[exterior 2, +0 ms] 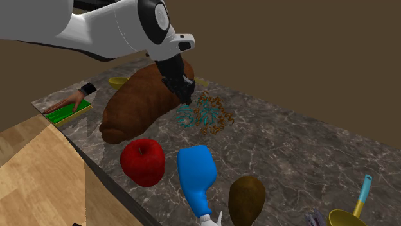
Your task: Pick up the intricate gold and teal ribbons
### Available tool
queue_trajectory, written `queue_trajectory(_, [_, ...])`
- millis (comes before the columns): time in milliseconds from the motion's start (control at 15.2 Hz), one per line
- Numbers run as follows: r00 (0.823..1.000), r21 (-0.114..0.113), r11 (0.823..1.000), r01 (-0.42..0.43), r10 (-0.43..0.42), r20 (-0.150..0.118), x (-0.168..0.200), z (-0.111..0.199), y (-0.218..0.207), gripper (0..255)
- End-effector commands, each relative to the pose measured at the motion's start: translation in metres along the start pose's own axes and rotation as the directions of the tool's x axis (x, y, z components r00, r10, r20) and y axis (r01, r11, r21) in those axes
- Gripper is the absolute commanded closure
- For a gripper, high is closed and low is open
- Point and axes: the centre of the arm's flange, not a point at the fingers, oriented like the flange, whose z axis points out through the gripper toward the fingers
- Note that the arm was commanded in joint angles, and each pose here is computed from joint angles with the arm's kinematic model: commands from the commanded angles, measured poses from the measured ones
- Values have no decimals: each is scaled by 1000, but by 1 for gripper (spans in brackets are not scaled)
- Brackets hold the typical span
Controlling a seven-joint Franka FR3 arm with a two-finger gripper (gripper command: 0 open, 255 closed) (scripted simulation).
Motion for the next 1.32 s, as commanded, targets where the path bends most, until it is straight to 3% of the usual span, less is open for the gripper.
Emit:
queue_trajectory(0, [1000, 0, 1000, 0, 0, 0, 0, 0, 0, 255])
queue_trajectory(396, [1000, 0, 1000, 0, 0, 0, -1, 0, 0, 255])
queue_trajectory(1254, [1000, 0, 1000, 0, 0, 0, 10, -66, 15, 255])
